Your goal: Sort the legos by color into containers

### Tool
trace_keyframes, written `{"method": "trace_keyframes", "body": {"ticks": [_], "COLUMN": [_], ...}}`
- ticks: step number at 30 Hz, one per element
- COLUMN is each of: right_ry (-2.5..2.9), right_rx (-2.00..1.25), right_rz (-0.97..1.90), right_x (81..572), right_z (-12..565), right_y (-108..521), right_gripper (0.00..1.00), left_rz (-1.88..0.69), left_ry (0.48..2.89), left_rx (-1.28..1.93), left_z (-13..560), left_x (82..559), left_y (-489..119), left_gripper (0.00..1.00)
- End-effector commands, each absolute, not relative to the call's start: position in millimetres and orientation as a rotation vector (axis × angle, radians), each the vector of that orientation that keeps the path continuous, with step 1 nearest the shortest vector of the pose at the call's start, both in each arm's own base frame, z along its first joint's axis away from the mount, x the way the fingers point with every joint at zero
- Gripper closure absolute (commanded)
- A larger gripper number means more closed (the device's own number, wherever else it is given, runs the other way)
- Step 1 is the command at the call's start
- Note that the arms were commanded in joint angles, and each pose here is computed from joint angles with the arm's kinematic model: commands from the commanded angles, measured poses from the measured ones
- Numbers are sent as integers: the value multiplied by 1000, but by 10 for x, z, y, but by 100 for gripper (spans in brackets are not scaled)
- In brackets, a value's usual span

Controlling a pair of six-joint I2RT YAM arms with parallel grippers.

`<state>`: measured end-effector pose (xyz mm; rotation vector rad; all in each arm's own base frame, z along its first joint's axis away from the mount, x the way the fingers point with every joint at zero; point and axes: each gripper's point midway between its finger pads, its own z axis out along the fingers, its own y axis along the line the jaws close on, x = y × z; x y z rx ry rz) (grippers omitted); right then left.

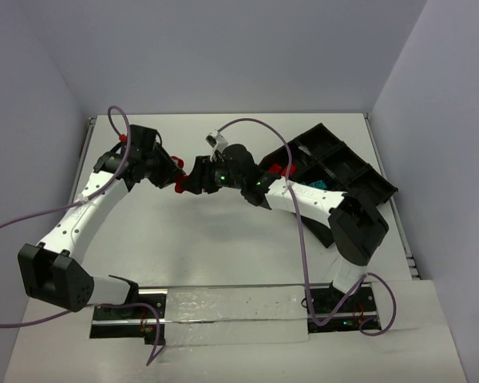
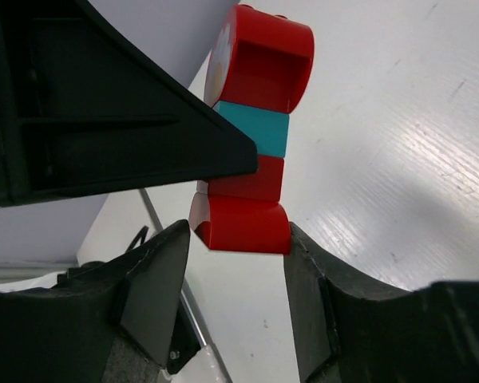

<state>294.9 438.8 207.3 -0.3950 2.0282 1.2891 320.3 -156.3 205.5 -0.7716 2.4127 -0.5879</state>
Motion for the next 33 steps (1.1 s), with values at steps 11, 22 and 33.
{"method": "trace_keyframes", "body": {"ticks": [11, 22, 33], "right_ry": [1889, 1884, 1925], "right_rx": [-436, -430, -410], "right_rz": [1445, 1485, 1481], "right_x": [2956, 2948, 2841], "right_z": [2466, 2451, 2222], "right_y": [4621, 4608, 4437], "right_gripper": [38, 65, 100], "left_rz": [-665, -660, -609], "left_ry": [2365, 2359, 2318], "left_rx": [-711, -701, -704], "left_z": [2331, 2345, 2477], "left_x": [3161, 3151, 3210], "left_y": [-1609, -1591, -1453], "left_gripper": [100, 100, 100]}}
